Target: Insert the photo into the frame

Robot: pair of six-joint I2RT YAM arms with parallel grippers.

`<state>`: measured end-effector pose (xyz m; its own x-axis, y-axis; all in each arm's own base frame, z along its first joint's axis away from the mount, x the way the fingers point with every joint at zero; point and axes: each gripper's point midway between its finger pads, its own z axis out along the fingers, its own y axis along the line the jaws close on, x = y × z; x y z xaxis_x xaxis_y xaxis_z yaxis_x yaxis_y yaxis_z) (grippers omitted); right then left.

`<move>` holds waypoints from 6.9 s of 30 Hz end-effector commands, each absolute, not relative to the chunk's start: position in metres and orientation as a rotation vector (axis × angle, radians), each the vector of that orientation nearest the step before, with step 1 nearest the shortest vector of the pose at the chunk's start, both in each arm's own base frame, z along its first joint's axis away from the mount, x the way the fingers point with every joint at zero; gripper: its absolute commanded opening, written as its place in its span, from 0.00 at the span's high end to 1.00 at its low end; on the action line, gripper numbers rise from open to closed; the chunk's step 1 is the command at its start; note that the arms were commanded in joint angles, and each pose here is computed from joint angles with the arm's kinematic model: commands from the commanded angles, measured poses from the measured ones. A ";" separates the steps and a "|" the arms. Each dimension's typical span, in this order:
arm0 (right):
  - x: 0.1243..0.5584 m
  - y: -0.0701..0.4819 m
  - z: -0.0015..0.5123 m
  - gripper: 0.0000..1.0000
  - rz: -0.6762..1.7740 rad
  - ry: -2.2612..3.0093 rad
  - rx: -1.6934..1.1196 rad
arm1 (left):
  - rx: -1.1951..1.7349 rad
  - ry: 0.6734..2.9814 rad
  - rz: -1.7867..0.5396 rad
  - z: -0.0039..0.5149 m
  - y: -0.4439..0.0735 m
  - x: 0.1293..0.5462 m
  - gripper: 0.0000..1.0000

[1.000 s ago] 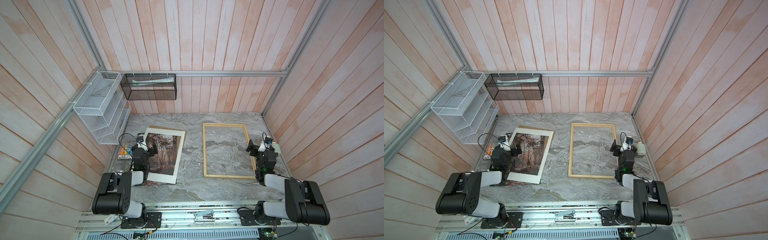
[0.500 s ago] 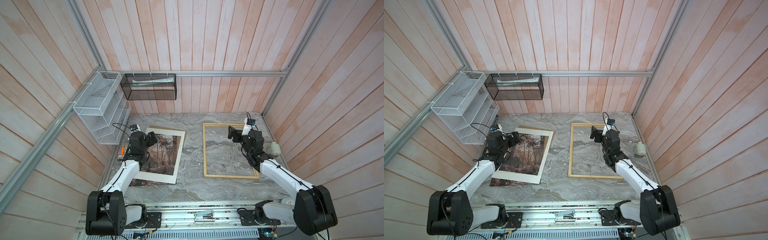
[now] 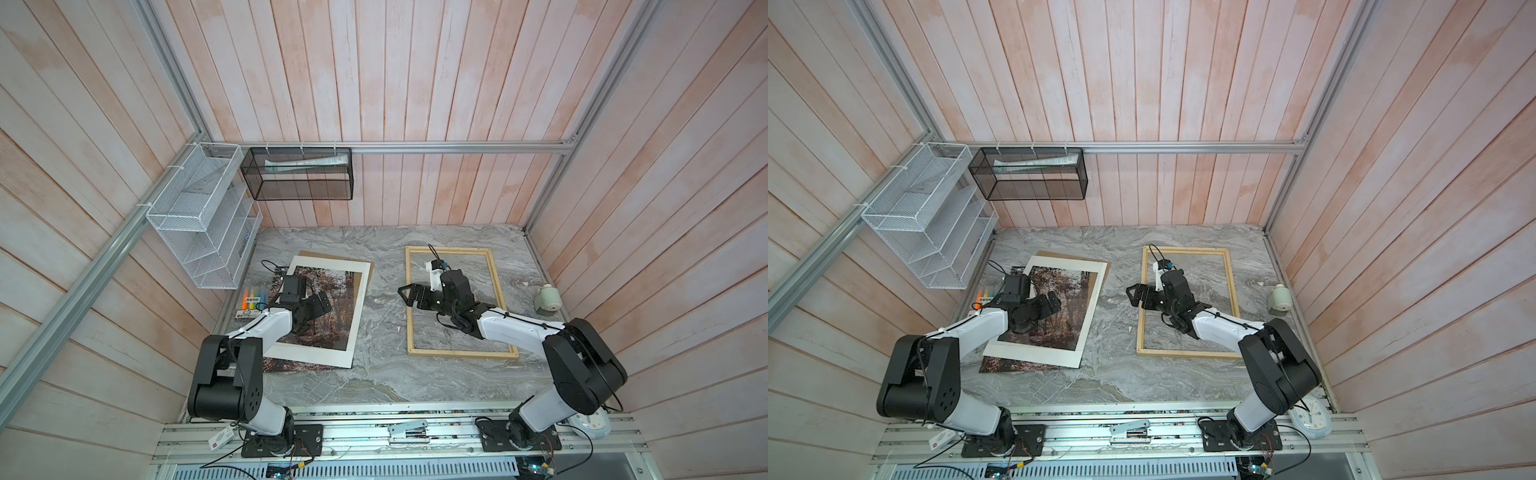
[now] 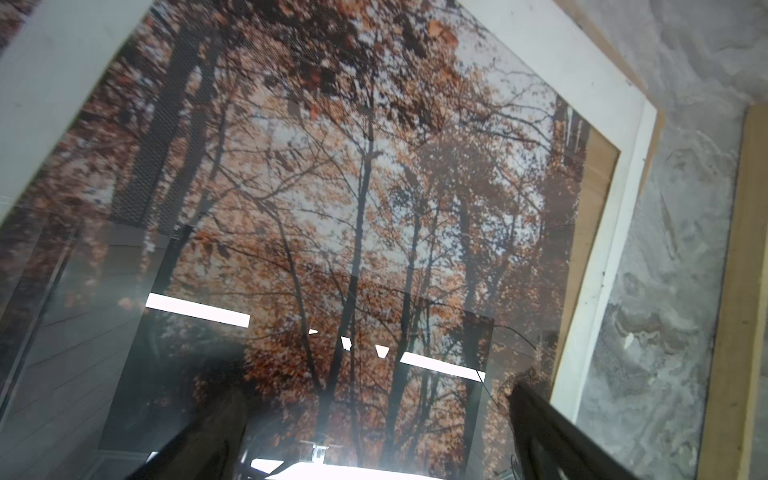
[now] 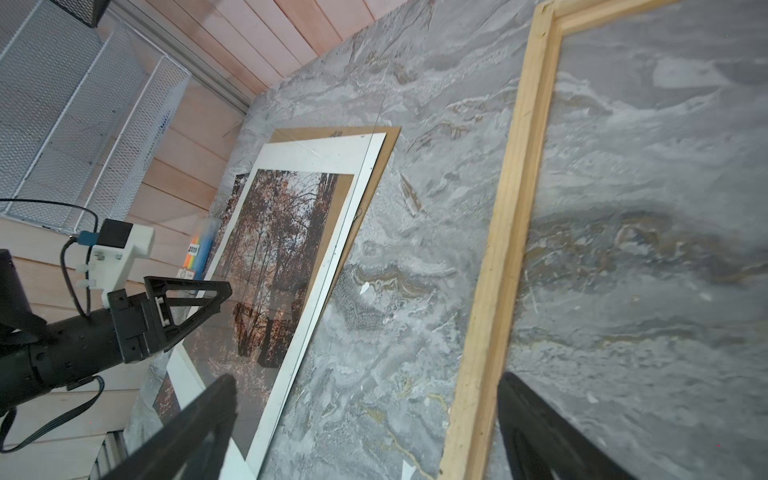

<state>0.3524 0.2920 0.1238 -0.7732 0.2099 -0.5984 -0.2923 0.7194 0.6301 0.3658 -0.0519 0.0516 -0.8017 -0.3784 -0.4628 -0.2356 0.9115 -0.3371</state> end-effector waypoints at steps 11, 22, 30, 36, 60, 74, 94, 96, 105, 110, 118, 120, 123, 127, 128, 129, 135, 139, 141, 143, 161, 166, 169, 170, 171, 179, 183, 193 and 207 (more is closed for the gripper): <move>0.352 0.368 0.099 0.04 1.228 2.373 -0.154 | -0.340 2.689 -0.440 0.020 -0.087 0.361 0.00; 0.337 0.372 0.077 0.07 1.328 2.414 -0.133 | -0.245 2.735 -0.688 0.003 -0.146 0.350 0.06; 0.321 0.379 0.068 0.09 1.406 2.430 -0.148 | -0.261 2.671 -0.437 0.041 -0.119 0.367 0.04; 0.309 0.390 0.073 0.11 1.476 2.425 -0.178 | -0.303 2.614 -0.183 0.072 -0.076 0.373 0.00; 0.272 0.424 0.063 0.20 1.552 2.450 -0.252 | -0.670 2.574 -0.128 0.039 0.024 0.366 0.00; 0.327 0.419 0.060 0.20 1.433 2.445 -0.231 | -0.660 2.592 -0.150 0.029 0.020 0.363 0.00; 0.356 0.427 0.058 0.20 1.495 2.432 -0.195 | -0.641 2.596 -0.187 0.028 0.016 0.366 0.00; 0.358 0.427 0.059 0.19 1.503 2.430 -0.184 | -0.638 2.594 -0.193 0.029 0.015 0.366 0.00; 0.362 0.428 0.059 0.20 1.539 2.418 -0.163 | -0.634 2.588 -0.208 0.029 0.013 0.366 0.00; 0.361 0.429 0.060 0.20 1.557 2.410 -0.161 | -0.637 2.592 -0.195 0.028 0.015 0.364 0.00; 0.363 0.428 0.066 0.20 1.553 2.396 -0.148 | -0.636 2.552 -0.131 0.047 0.024 0.374 0.00; 0.363 0.428 0.066 0.19 1.565 2.389 -0.130 | -0.635 2.536 -0.091 0.053 0.030 0.379 0.00; 0.364 0.427 0.066 0.19 1.569 2.387 -0.113 | -0.632 2.524 -0.027 0.062 0.038 0.389 0.00; 0.364 0.427 0.067 0.20 1.573 2.383 -0.098 | -0.611 2.488 0.014 0.071 0.046 0.403 0.00; 0.365 0.427 0.067 0.20 1.575 2.383 -0.091 | -0.607 2.480 0.017 0.072 0.047 0.407 0.00; 0.365 0.427 0.067 0.19 1.576 2.383 -0.085 | -0.601 2.480 0.018 0.072 0.048 0.409 0.00; 0.366 0.426 0.068 0.20 1.611 2.365 -0.013 | -0.599 2.463 0.118 0.064 0.061 0.425 0.00; 0.366 0.426 0.069 0.20 1.620 2.361 0.002 | -0.612 2.475 0.158 0.056 0.066 0.429 0.00; 0.366 0.426 0.068 0.20 1.616 2.363 0.003 | -0.620 2.486 0.167 0.050 0.067 0.429 0.00; 0.366 0.426 0.067 0.20 1.616 2.365 0.008 | -0.628 2.499 0.178 0.044 0.068 0.429 0.00; 0.368 0.427 0.051 0.19 1.569 2.432 0.053 | -0.610 2.550 0.152 0.028 0.063 0.424 0.00; 0.367 0.432 0.047 0.19 1.587 2.445 0.053 | -0.595 2.549 0.132 0.030 0.061 0.425 0.00; 0.366 0.434 0.044 0.19 1.590 2.458 0.057 | -0.585 2.551 0.118 0.030 0.059 0.426 0.00; 0.366 0.436 0.044 0.19 1.594 2.457 0.055 | -0.582 2.552 0.116 0.030 0.058 0.426 0.00; 0.366 0.436 0.043 0.19 1.596 2.458 0.056 | -0.582 2.551 0.117 0.030 0.058 0.426 0.00; 0.370 0.427 0.062 0.19 1.523 2.425 0.038 | -0.573 2.556 0.120 0.030 0.058 0.424 0.00; 0.372 0.423 0.080 0.19 1.494 2.389 0.019 | -0.564 2.550 0.106 0.032 0.057 0.426 0.00; 0.379 0.423 0.081 0.19 1.452 2.394 0.025 | -0.591 2.536 -0.062 0.031 0.037 0.416 0.00; 0.382 0.410 0.061 0.19 1.376 2.439 0.040 | -0.587 2.542 -0.116 0.031 0.026 0.403 0.00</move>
<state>0.3816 0.4199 0.0737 -0.9446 0.1893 -0.2682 -0.1472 0.4860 0.8615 0.4116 0.0360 0.0326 -0.7553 -0.4216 -0.5018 -0.3960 0.9036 -0.1632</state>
